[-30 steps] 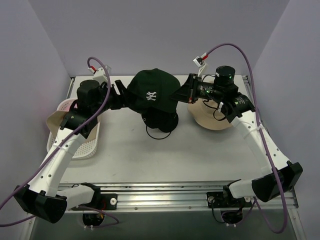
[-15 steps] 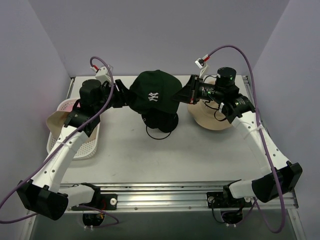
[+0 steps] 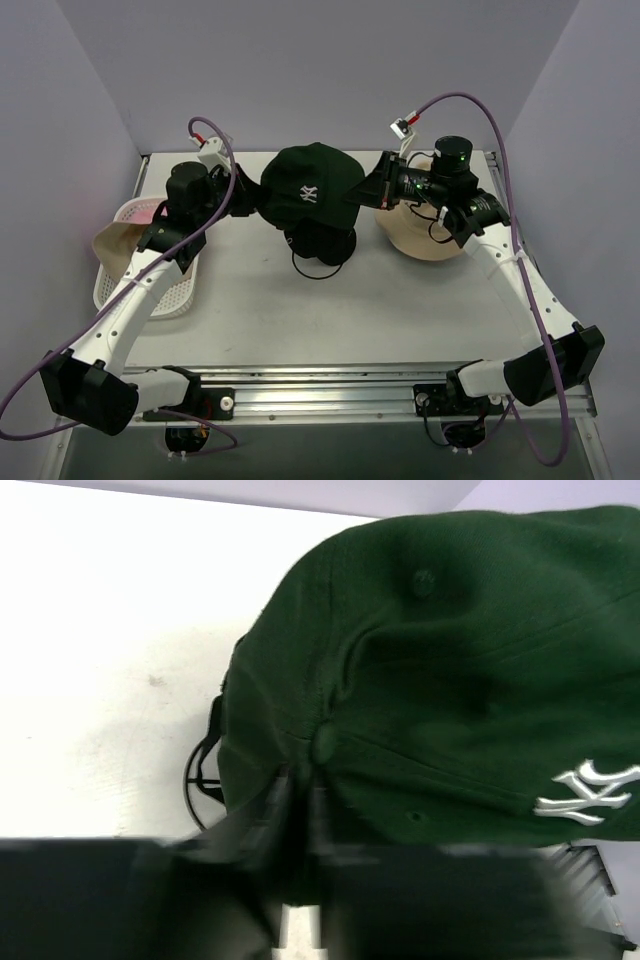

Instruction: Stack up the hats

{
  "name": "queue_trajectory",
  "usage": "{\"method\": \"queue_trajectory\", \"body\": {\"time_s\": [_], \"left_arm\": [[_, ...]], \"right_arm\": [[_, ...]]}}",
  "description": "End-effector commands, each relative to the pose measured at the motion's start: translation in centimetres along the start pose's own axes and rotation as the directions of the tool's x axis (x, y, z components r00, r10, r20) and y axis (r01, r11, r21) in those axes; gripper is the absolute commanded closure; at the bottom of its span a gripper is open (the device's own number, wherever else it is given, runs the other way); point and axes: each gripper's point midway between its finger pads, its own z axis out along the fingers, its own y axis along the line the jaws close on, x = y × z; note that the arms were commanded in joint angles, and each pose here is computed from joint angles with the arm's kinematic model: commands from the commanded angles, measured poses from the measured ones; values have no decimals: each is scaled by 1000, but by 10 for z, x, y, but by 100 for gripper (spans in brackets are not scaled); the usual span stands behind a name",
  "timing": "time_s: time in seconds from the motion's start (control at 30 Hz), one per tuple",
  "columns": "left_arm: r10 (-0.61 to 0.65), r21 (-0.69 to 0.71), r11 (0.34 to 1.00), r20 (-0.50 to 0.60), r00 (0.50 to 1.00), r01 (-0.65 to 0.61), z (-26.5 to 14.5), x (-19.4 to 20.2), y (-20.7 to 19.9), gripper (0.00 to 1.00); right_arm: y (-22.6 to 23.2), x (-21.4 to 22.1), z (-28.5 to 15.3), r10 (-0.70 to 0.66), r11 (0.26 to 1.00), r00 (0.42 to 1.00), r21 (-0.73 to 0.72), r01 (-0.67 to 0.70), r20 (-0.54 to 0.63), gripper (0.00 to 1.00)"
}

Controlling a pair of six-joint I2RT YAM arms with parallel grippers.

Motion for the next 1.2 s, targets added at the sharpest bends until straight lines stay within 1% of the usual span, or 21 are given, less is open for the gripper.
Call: {"method": "queue_trajectory", "body": {"time_s": [0.0,0.03,0.2,0.33,0.37,0.47,0.63,0.77,0.8,0.87,0.9,0.97,1.03,1.17], "left_arm": [[36,83,996,70,997,-42,0,-19,-15,94],[31,88,995,70,997,-37,-1,-20,-16,97],[23,104,994,91,996,-32,-9,-32,-26,98],[23,96,995,112,993,-34,-20,-44,-33,98],[24,98,995,115,993,-35,-23,-45,-34,98],[22,116,993,113,993,-35,-28,-47,-41,98],[20,126,992,77,997,-30,-26,-39,-48,98],[45,138,989,25,999,-48,-19,-25,-61,98],[55,139,989,29,998,-59,-20,-27,-65,98],[73,101,992,12,997,-74,-15,-21,-64,98],[88,105,990,10,996,-89,-16,-21,-72,98],[97,77,992,-18,995,-95,-12,-14,-69,98],[102,56,993,-22,995,-100,-10,-12,-69,98],[100,22,995,-25,995,-100,-3,-11,-66,98]], "right_arm": [[31,-15,-12,-81,993,995,-86,86,56,100],[30,-14,-11,-77,993,995,-84,81,56,100],[20,-14,-11,-81,996,995,-36,83,65,98],[1,-17,-15,-78,996,991,61,72,104,94],[-8,-11,-17,-49,995,995,90,41,91,94],[-28,-10,-24,-27,988,993,153,8,117,94],[-58,-4,-35,7,972,988,233,-43,154,91],[-75,1,-44,41,962,984,261,-85,171,91],[-75,4,-45,52,962,985,256,-94,167,91],[-77,5,-44,47,966,984,244,-89,174,90],[-77,7,-44,49,967,984,240,-90,171,90],[-83,12,-45,60,962,984,253,-102,166,86],[-94,15,-50,75,952,982,282,-122,171,83],[-123,18,-60,95,914,977,373,-162,192,81]]}}
